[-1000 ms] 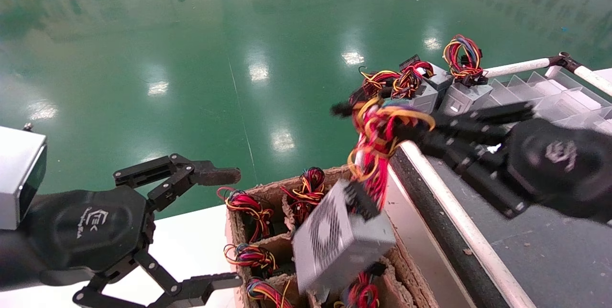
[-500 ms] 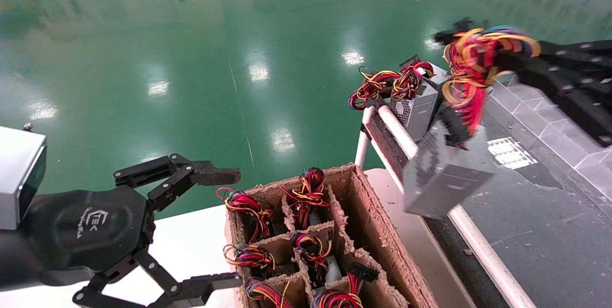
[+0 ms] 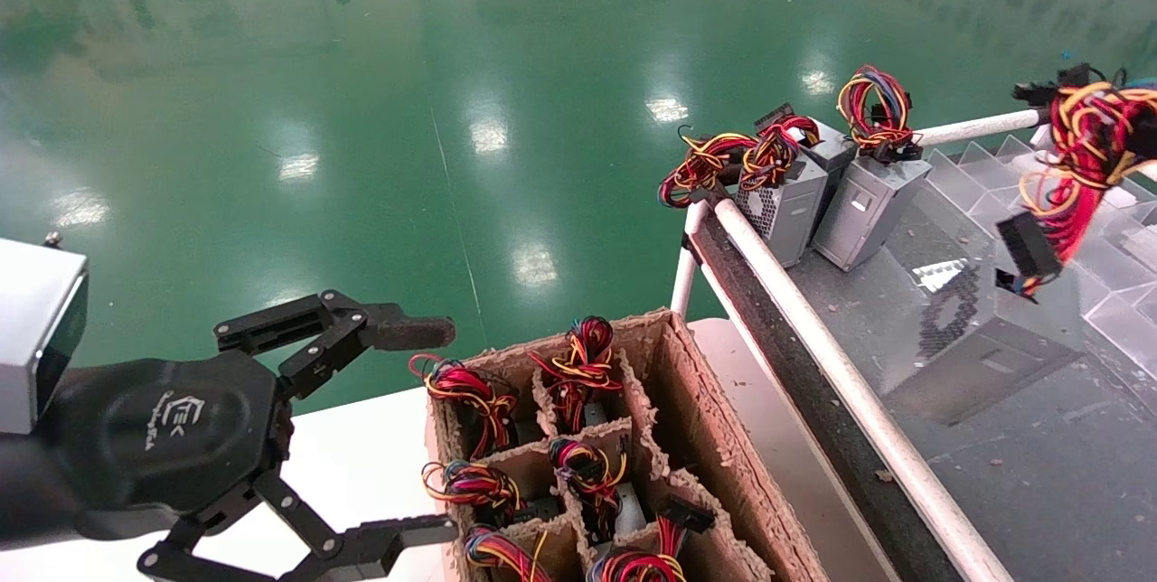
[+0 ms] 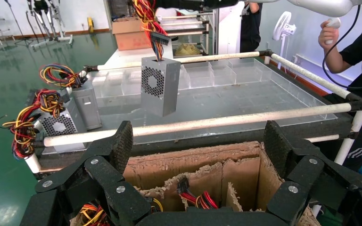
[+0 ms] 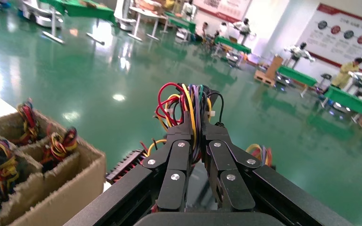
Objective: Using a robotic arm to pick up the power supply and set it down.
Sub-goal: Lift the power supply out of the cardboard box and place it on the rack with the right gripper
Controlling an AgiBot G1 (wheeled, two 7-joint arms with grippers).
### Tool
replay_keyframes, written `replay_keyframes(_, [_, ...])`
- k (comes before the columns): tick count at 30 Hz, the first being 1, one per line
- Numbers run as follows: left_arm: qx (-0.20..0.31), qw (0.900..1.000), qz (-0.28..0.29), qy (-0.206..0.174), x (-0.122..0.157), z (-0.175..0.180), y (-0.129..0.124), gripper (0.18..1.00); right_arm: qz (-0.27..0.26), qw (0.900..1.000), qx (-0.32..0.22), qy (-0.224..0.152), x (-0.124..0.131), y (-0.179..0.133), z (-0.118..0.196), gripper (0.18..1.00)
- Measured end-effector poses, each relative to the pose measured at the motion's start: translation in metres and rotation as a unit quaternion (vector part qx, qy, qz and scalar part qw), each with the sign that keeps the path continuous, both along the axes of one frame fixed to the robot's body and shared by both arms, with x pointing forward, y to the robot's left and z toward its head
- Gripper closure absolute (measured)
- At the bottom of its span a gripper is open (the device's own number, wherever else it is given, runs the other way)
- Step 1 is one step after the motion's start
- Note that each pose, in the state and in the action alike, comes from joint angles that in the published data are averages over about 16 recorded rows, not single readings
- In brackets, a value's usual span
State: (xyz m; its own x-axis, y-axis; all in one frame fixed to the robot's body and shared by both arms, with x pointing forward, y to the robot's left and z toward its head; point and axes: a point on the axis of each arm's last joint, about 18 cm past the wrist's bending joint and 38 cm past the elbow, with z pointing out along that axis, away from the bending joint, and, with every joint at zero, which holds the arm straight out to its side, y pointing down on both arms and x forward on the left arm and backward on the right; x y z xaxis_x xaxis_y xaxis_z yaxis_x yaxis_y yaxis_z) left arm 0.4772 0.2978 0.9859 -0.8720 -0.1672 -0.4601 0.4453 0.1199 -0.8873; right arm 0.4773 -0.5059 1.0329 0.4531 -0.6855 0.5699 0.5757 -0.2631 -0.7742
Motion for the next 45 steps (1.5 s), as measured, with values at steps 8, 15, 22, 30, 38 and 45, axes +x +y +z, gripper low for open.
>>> replay_keyframes(8, [0.000, 1.0000, 0.000, 0.000, 0.000, 0.000, 0.000, 0.184, -0.029, 0.999, -0.001, 0.026, 0.012, -0.013, -0.017, 0.960])
replay_keyframes(15, [0.000, 1.0000, 0.000, 0.000, 0.000, 0.000, 0.000, 0.184, -0.036, 0.998, -0.008, 0.045, 0.034, -0.008, -0.025, 0.960])
replay_keyframes(22, [0.000, 1.0000, 0.000, 0.000, 0.000, 0.000, 0.000, 0.184, -0.037, 0.998, -0.017, 0.052, 0.063, 0.006, -0.020, 0.960])
replay_keyframes(30, [0.000, 1.0000, 0.000, 0.000, 0.000, 0.000, 0.000, 0.184, -0.038, 0.997, -0.026, 0.055, 0.097, 0.025, -0.009, 0.960])
replay_keyframes(38, [0.000, 1.0000, 0.000, 0.000, 0.000, 0.000, 0.000, 0.184, -0.046, 0.997, -0.032, 0.059, 0.127, 0.043, 0.003, 0.960])
replay_keyframes(45, [0.000, 1.0000, 0.000, 0.000, 0.000, 0.000, 0.000, 0.184, -0.074, 0.995, -0.030, 0.056, 0.152, 0.051, 0.017, 0.960])
